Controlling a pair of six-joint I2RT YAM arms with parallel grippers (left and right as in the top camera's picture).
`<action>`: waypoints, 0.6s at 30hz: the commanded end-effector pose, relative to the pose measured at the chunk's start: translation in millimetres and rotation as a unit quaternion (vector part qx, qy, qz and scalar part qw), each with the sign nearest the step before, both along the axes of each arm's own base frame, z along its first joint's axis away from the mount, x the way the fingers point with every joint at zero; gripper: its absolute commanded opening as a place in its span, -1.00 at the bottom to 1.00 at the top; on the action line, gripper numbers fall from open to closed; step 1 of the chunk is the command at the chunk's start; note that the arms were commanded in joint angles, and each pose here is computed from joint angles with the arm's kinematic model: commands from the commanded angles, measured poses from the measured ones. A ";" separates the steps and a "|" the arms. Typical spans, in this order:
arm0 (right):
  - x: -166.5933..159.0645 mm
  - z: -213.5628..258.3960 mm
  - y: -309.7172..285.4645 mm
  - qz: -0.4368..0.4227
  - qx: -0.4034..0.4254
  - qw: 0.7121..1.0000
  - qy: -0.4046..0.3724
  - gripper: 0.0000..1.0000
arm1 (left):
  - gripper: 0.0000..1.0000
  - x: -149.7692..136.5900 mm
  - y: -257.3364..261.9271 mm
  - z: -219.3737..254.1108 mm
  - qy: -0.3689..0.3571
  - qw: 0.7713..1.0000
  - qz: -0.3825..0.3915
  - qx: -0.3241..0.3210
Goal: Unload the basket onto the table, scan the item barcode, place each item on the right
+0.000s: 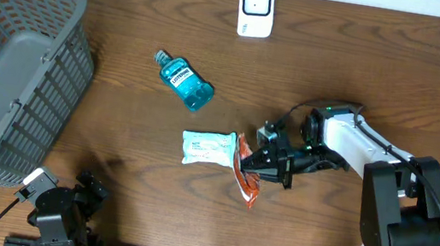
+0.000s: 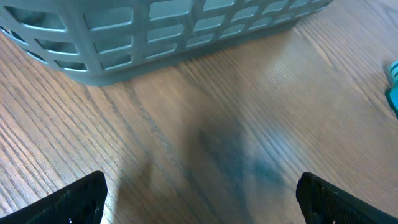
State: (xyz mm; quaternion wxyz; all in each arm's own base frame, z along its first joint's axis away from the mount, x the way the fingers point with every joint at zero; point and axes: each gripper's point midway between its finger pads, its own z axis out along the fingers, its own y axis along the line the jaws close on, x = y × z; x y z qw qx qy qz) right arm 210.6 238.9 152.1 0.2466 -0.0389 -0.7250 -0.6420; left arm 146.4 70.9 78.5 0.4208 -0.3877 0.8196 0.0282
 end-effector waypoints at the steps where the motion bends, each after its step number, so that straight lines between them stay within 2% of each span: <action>1: 6.6 -8.6 -0.9 0.005 0.008 0.997 -0.070 -0.98 | 0.96 -5.6 -0.3 -8.1 0.018 1.000 0.001 -0.001; 13: 13.0 1.5 1.2 -0.014 0.035 0.998 -0.057 -0.98 | 0.96 -5.6 -0.3 -8.1 0.018 1.000 0.001 -0.001; 18: 5.9 6.2 -0.9 -0.016 0.021 1.000 -0.007 -0.98 | 0.96 -5.6 -0.3 -8.1 0.018 1.000 0.001 -0.001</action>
